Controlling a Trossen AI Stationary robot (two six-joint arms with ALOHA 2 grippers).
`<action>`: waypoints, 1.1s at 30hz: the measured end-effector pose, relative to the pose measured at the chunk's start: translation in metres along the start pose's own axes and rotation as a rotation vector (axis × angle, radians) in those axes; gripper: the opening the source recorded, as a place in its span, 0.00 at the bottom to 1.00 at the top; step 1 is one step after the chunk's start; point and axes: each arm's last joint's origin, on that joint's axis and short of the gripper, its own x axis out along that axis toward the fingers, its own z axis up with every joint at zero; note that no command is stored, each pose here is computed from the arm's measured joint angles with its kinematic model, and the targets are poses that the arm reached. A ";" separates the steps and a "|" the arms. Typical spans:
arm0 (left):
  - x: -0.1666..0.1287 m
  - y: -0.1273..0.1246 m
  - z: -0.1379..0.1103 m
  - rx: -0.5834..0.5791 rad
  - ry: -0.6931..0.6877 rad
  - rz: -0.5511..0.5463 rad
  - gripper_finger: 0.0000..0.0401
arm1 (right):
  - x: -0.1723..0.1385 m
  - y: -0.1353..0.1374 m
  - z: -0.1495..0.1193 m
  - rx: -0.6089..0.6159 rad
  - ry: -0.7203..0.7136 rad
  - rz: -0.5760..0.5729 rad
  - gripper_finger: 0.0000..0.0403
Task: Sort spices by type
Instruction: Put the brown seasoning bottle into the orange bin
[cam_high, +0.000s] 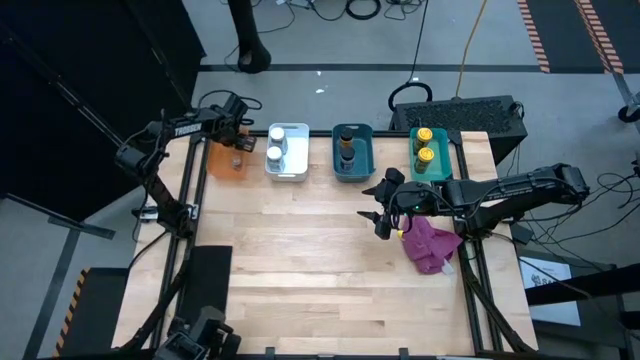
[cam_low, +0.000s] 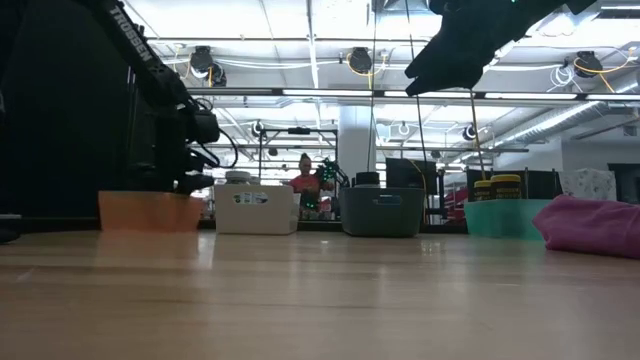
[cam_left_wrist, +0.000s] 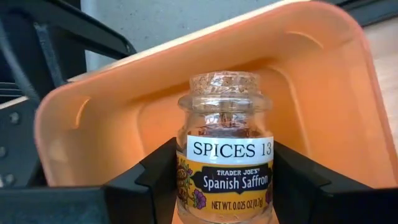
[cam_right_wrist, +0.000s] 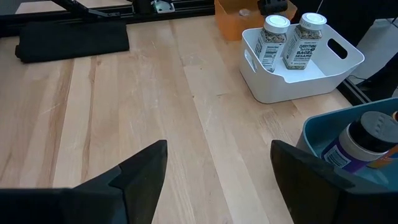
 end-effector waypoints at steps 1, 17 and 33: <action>-0.002 0.000 -0.001 0.008 0.001 -0.001 0.49 | 0.000 0.000 0.000 0.000 0.000 0.000 0.66; -0.133 -0.026 -0.035 0.294 -0.414 -0.317 0.49 | 0.000 0.001 0.005 -0.043 -0.050 0.009 0.66; -0.187 -0.122 -0.196 0.700 -1.174 -1.261 0.49 | 0.046 0.053 0.029 -0.209 -0.544 0.112 0.66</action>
